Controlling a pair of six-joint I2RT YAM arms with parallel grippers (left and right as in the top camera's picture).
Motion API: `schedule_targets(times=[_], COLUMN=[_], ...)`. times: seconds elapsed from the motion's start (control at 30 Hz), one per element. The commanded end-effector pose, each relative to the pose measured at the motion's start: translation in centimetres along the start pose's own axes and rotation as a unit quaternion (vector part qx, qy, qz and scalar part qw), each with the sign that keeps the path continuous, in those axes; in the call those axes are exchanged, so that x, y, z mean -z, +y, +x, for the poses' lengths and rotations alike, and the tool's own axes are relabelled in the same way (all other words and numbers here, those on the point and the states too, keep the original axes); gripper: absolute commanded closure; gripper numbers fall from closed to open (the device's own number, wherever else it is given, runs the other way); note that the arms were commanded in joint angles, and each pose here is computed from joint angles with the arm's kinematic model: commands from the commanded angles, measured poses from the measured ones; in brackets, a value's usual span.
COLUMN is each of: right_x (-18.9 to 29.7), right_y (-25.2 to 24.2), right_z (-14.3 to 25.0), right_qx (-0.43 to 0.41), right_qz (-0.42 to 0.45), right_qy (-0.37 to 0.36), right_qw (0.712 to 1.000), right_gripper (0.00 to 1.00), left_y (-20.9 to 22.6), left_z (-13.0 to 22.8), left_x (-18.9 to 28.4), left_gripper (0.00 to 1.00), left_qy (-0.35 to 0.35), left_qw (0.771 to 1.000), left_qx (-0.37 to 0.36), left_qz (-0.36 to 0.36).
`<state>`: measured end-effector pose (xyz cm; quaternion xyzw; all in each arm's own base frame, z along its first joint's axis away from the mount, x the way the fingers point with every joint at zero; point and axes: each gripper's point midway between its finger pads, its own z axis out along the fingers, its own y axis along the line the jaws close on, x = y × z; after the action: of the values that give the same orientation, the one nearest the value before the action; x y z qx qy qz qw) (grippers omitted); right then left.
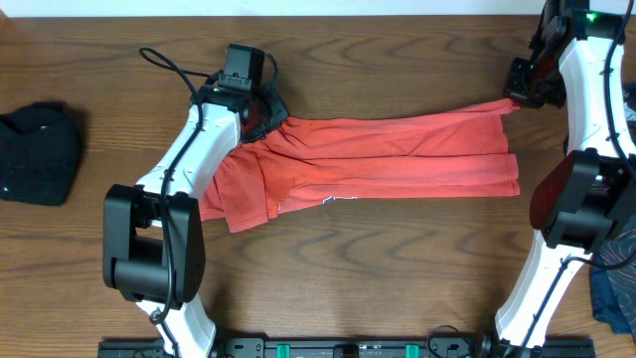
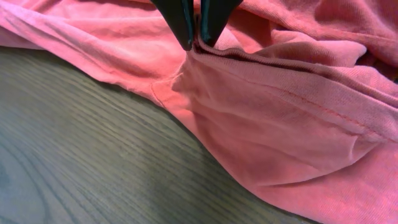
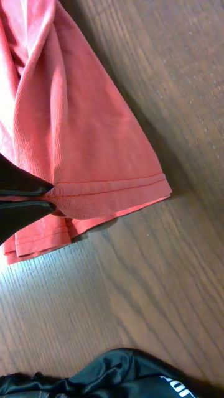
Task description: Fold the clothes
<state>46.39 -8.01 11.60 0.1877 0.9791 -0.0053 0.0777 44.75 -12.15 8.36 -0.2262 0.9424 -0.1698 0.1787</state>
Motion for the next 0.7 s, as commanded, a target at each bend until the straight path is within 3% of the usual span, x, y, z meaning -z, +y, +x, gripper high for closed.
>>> schedule_targets(times=[0.0, 0.33, 0.67], right_x=[1.7, 5.6, 6.5], right_y=[-0.3, -1.2, -2.8], right_z=[-0.8, -2.5, -2.6], right_qx=[0.007, -0.005, -0.021], right_qz=[0.017, 0.018, 0.019], right_qy=[-0.028, -0.068, -0.069], right_qw=[0.999, 0.997, 0.997], right_gripper=[0.99, 0.99, 0.99], left_y=[-0.7, 1.4, 1.3], left_z=[-1.2, -4.3, -4.4], left_x=[1.5, 9.2, 14.2], left_gripper=[0.94, 0.94, 0.94], left_qy=[-0.020, -0.099, -0.135], left_qw=[1.000, 0.987, 0.982], left_qx=[-0.008, -0.054, -0.069], left_qz=[0.003, -0.111, -0.110])
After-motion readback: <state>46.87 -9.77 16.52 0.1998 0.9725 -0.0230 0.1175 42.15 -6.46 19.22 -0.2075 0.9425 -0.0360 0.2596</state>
